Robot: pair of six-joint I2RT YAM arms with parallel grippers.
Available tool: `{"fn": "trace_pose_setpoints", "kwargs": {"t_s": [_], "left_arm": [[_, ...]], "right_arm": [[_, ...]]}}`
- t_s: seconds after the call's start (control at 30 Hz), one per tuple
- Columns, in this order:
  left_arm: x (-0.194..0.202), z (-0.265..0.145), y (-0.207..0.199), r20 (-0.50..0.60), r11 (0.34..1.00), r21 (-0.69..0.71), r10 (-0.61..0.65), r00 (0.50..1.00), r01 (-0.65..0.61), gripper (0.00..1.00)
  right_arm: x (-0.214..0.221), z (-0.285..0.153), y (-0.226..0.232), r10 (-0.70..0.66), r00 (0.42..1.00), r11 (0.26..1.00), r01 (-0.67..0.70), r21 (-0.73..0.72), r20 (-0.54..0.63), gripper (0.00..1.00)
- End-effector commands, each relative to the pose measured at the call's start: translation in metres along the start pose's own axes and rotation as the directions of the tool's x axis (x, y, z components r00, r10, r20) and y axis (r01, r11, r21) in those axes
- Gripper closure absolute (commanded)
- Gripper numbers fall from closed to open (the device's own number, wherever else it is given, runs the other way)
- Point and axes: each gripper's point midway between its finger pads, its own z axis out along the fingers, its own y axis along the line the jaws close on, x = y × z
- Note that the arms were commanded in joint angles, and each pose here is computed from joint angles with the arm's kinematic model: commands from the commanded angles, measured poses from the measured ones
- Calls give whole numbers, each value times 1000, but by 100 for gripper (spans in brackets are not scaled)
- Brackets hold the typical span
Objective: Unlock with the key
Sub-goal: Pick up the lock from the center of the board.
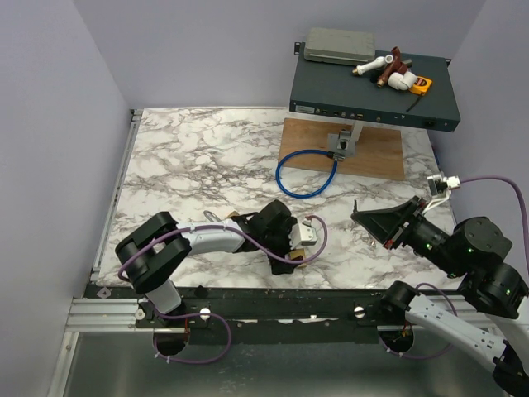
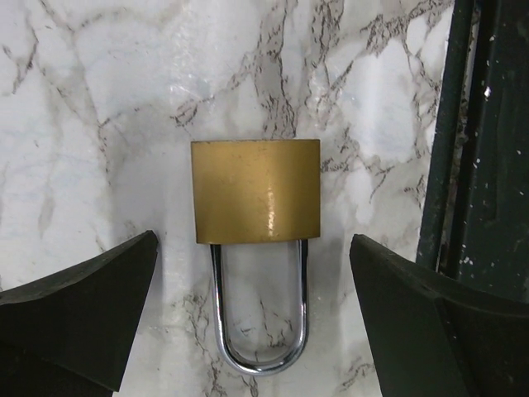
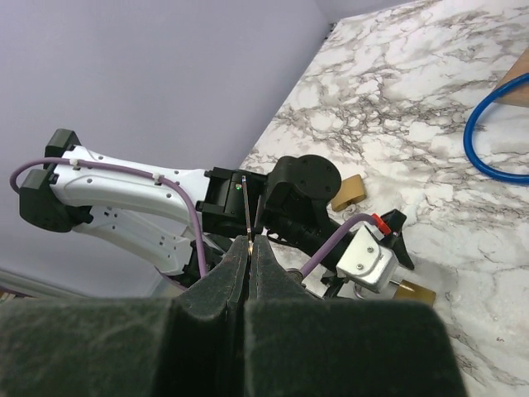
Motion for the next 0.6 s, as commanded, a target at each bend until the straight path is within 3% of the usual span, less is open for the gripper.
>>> {"fn": "trace_pose_setpoints", "kwargs": {"t_s": [0.0,0.27,0.47,0.57], "left_arm": [[6,11,7,39,998,-14,56,998,-56,2],[31,21,0,25,989,7,144,989,-144,3],[41,28,-8,-2,984,15,175,985,-175,18],[45,31,-13,-19,985,37,172,985,-171,36]], "right_arm": [[-9,0,-1,4,1000,1000,-4,30,21,99],[-12,7,2,-1,1000,999,0,37,6,99],[-16,10,4,-7,1000,999,7,41,8,99],[-17,10,4,-7,1000,999,7,42,9,99]]}}
